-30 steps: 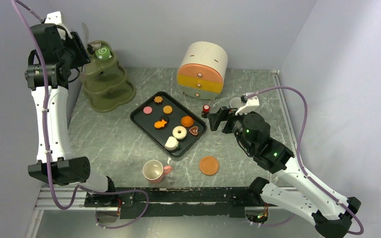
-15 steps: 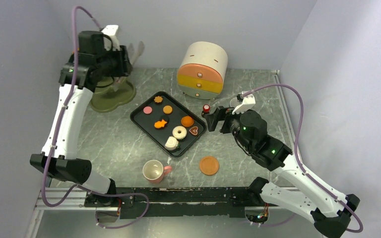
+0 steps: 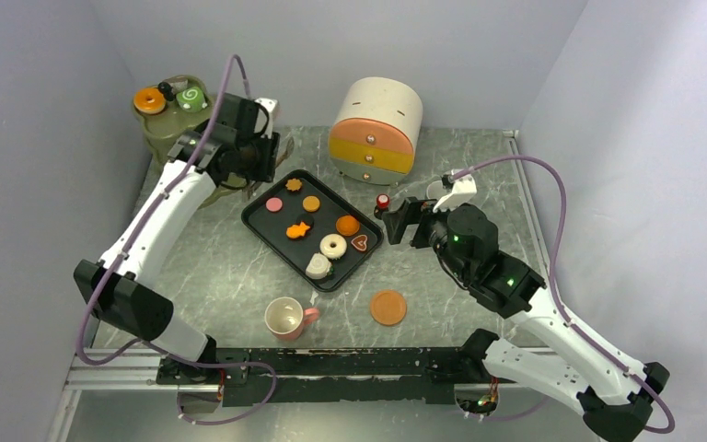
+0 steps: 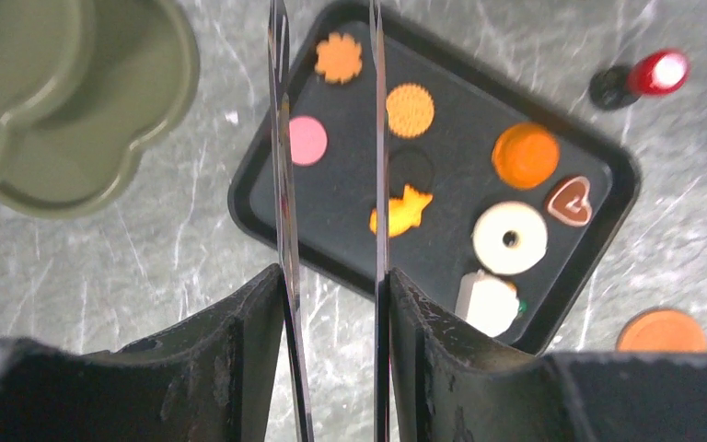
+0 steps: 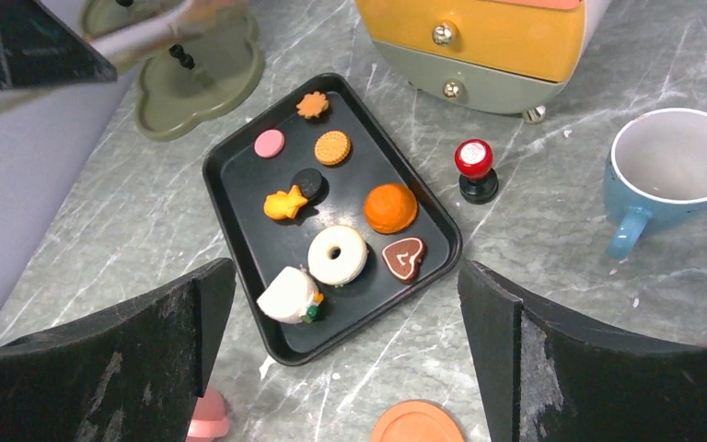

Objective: Serve the afternoon tea
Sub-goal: Pick up the desert from the tray.

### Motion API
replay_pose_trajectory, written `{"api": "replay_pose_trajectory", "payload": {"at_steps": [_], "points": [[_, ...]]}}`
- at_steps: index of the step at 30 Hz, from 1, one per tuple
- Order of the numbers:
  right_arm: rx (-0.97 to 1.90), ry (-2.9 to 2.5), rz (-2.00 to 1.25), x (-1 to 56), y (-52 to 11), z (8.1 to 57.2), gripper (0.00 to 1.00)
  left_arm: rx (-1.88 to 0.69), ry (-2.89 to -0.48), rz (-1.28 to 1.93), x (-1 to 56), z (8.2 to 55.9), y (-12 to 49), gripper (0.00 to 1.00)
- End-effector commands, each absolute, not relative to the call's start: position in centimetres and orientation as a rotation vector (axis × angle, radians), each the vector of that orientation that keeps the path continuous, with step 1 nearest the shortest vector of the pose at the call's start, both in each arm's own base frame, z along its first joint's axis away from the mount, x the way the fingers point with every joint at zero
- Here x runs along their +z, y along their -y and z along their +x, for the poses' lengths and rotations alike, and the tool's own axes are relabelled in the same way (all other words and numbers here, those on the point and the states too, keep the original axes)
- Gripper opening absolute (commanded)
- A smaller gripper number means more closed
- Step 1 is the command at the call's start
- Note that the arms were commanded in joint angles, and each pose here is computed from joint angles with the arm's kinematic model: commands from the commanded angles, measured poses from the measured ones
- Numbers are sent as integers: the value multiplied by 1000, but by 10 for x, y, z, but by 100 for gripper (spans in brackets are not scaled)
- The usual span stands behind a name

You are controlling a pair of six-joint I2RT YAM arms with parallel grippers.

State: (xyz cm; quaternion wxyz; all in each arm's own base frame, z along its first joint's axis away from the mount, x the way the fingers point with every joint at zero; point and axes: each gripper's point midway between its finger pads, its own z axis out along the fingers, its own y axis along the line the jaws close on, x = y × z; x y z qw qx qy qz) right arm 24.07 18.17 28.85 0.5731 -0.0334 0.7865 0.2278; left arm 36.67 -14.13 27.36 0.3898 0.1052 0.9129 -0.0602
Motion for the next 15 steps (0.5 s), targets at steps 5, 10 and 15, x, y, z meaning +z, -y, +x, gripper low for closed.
{"api": "replay_pose_trajectory", "payload": {"at_steps": [5,10,15], "points": [[525,-1807,-61,299,-174,241,95,17,-2448,321,213,354,137,48],[536,-1809,-62,299,-177,241,95,90,-2510,343,183,347,131,48],[532,-1810,-65,299,-177,242,95,136,-2580,374,158,337,127,48]]}}
